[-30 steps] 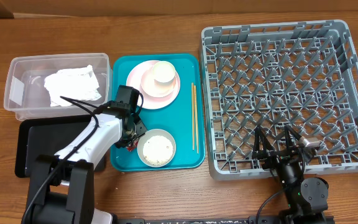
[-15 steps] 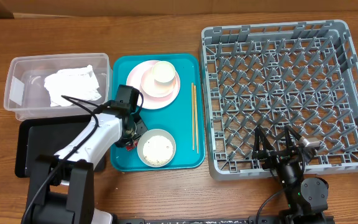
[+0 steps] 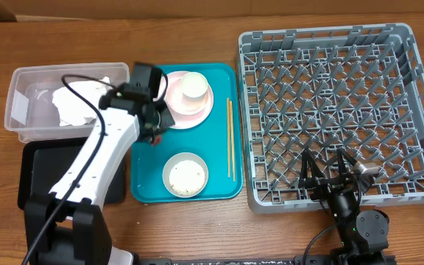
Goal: Sort waste into correct bins and load items into the dishwasher
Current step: 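Carry the red wrapper with the left gripper into the clear bin and release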
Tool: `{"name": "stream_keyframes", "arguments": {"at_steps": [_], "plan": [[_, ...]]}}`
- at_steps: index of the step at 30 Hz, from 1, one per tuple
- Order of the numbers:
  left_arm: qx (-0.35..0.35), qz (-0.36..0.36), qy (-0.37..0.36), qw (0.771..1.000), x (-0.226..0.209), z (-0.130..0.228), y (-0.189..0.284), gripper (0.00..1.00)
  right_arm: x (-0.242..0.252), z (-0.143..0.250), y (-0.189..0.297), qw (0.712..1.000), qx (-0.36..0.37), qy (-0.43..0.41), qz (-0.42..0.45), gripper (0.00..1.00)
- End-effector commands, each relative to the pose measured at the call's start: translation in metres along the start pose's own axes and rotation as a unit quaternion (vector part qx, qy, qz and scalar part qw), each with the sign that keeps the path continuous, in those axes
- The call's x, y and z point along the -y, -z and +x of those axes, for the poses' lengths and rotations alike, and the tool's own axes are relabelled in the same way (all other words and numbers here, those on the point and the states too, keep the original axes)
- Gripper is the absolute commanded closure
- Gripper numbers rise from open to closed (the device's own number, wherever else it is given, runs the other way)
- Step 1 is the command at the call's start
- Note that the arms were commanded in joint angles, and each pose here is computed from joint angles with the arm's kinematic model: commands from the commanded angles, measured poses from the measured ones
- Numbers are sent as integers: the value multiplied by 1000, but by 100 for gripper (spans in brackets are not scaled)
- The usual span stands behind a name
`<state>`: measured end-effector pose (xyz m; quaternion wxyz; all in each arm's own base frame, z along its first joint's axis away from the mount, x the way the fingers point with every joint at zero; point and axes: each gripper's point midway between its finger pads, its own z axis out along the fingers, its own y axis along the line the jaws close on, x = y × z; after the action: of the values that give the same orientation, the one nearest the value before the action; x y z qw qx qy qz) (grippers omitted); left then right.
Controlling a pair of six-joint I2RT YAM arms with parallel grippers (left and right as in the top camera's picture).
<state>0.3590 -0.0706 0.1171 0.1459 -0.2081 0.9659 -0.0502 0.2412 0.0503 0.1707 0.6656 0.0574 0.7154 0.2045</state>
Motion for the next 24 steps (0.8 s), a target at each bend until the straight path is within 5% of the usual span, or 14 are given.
{"name": "stream_keyframes", "arguments": {"at_steps": [1, 10, 16, 24], "plan": [[43, 19, 3, 999, 7, -31, 27, 96, 2, 0, 0, 1000, 4, 0, 3, 0], [124, 3, 132, 983, -53, -99, 45, 96, 2, 0, 0, 1000, 4, 0, 3, 0], [141, -18, 243, 960, -113, -121, 43, 96, 2, 0, 0, 1000, 4, 0, 3, 0], [136, -43, 288, 947, -156, -137, 10, 96, 2, 0, 0, 1000, 4, 0, 3, 0]]}}
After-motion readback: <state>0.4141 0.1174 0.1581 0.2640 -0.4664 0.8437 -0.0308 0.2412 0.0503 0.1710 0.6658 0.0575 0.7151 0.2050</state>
